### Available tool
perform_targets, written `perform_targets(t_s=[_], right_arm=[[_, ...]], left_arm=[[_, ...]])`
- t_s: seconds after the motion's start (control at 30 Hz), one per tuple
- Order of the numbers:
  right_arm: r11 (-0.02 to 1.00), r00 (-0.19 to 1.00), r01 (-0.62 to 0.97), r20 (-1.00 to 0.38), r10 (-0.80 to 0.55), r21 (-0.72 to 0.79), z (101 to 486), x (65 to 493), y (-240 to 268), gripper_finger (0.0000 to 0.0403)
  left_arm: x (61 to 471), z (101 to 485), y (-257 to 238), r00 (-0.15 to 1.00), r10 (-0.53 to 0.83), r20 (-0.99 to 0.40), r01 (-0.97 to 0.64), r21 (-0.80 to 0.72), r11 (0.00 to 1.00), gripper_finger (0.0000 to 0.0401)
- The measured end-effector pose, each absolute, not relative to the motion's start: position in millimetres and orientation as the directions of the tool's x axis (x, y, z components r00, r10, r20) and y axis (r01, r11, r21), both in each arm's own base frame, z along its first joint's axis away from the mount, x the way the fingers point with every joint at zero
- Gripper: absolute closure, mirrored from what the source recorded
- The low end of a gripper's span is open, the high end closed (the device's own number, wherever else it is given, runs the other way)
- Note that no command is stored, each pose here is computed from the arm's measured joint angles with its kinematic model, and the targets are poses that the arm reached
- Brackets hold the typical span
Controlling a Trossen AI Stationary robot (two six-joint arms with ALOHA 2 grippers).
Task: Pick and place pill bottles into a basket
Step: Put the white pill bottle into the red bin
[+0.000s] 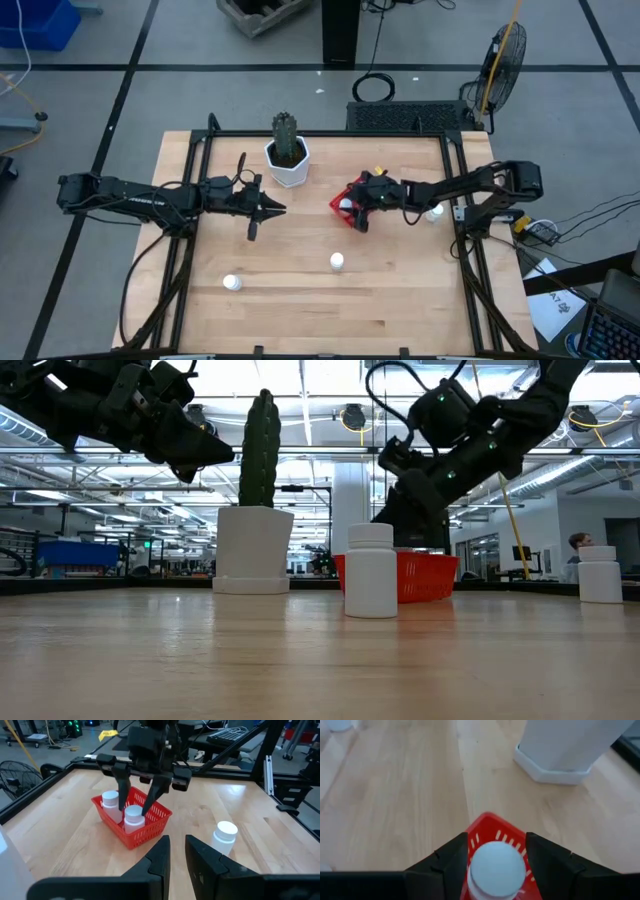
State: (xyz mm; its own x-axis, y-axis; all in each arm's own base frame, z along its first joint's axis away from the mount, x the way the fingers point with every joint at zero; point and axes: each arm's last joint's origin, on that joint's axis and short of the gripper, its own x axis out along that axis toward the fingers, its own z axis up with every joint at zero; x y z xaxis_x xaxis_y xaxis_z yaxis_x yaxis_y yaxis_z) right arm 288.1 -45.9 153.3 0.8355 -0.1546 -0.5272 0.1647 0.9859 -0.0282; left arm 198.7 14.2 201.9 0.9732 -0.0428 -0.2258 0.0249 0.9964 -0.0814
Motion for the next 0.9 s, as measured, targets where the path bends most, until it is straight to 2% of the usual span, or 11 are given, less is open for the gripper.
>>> perform_targets(t_s=[0.1, 0.2, 0.5, 0.67, 0.77, 0.9], right_arm=[[0.987, 0.847, 0.161, -0.509, -0.152, -0.026, 161, 286, -45, 0.0207], [0.995, 0.875, 0.098, -0.476, -0.083, 0.006, 170, 286, -35, 0.0203], [0.991, 0.894, -0.136, -0.431, 0.12, -0.007, 176, 288, 32, 0.0202], [0.973, 0.917, -0.233, -0.336, 0.217, -0.006, 182, 289, 61, 0.0185], [0.967, 0.906, -0.254, -0.351, 0.236, -0.005, 176, 289, 70, 0.0165], [0.977, 0.903, -0.213, -0.386, 0.191, -0.013, 166, 291, 71, 0.0135]], left_arm=[[199, 202, 14, 0.973, -0.043, -0.226, 0.025, -0.082, 0.996, 0.0339], [199, 202, 14, 0.973, -0.043, -0.226, 0.025, -0.081, 0.996, 0.0339], [199, 202, 14, 0.974, -0.043, -0.225, 0.024, -0.087, 0.996, 0.0339], [199, 203, 14, 0.975, -0.042, -0.217, 0.019, -0.108, 0.994, 0.0339], [199, 204, 14, 0.978, -0.042, -0.206, 0.02, -0.109, 0.994, 0.0339], [200, 206, 14, 0.982, -0.041, -0.186, 0.021, -0.112, 0.993, 0.0339]])
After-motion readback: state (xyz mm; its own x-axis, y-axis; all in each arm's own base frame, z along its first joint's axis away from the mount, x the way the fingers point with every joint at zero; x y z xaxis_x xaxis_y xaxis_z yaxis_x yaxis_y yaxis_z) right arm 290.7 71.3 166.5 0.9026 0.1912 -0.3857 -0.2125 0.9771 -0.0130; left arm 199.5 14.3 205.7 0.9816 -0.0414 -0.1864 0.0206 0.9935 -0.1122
